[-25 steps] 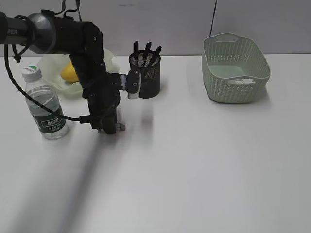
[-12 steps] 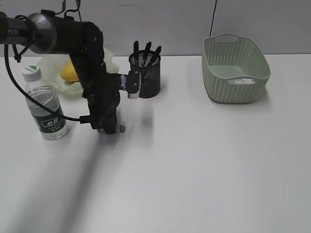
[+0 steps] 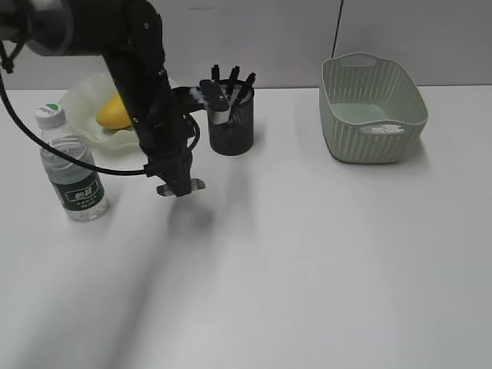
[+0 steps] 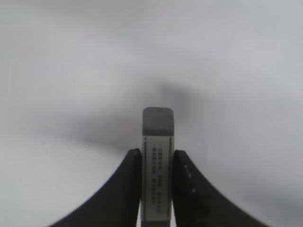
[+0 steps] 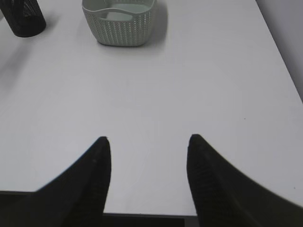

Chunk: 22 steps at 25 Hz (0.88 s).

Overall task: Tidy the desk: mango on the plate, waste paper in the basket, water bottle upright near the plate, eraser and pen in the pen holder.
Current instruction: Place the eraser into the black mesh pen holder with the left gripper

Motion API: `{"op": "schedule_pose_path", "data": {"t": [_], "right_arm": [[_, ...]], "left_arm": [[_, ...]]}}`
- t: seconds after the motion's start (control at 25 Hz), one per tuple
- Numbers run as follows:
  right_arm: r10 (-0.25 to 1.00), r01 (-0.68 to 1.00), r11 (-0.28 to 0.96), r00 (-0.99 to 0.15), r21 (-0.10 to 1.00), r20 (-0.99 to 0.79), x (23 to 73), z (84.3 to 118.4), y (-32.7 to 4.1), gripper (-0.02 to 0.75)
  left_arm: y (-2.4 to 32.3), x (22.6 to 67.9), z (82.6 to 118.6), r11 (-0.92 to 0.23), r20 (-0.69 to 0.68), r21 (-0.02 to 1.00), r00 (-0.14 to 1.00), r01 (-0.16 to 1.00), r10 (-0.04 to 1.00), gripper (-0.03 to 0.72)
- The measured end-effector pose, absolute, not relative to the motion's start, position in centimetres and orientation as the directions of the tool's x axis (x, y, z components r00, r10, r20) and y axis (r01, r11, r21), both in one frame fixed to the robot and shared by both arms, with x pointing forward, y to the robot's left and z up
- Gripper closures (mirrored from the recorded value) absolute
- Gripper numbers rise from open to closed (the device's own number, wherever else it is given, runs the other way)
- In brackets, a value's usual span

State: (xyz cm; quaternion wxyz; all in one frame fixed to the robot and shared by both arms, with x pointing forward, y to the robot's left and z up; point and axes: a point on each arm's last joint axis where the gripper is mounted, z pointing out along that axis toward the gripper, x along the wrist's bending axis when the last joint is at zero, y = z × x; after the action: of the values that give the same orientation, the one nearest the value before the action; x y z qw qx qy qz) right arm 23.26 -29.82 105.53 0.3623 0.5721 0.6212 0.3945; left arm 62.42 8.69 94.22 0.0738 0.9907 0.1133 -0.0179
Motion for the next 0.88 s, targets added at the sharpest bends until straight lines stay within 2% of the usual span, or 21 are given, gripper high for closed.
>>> {"op": "schedule_pose_path", "data": {"t": [0.24,0.48,0.76,0.88], "right_arm": [[0.997,0.425,0.034,-0.083,0.905,0.001,23.3,105.5,-29.8,0.321],[0.997,0.425,0.034,-0.083,0.905,0.001,23.3,105.5,-29.8,0.321],[0.997,0.425,0.034,-0.083,0.905,0.001,23.3,105.5,-29.8,0.321],[0.997,0.425,0.033,-0.083,0.905,0.002,23.3,105.5,-29.8,0.321]], "left_arm": [[7.2,61.6,94.6,-0.903,-0.073,0.139,0.914,0.406,0.4,0.531],[6.3,60.8,95.8,-0.845,-0.083,0.144,0.857,0.515,0.508,0.531],[6.3,60.2,96.9,-0.824,-0.096,0.128,0.834,0.552,0.544,0.532],[6.2,59.9,98.2,-0.764,-0.116,0.16,0.781,0.625,0.614,0.532]]}}
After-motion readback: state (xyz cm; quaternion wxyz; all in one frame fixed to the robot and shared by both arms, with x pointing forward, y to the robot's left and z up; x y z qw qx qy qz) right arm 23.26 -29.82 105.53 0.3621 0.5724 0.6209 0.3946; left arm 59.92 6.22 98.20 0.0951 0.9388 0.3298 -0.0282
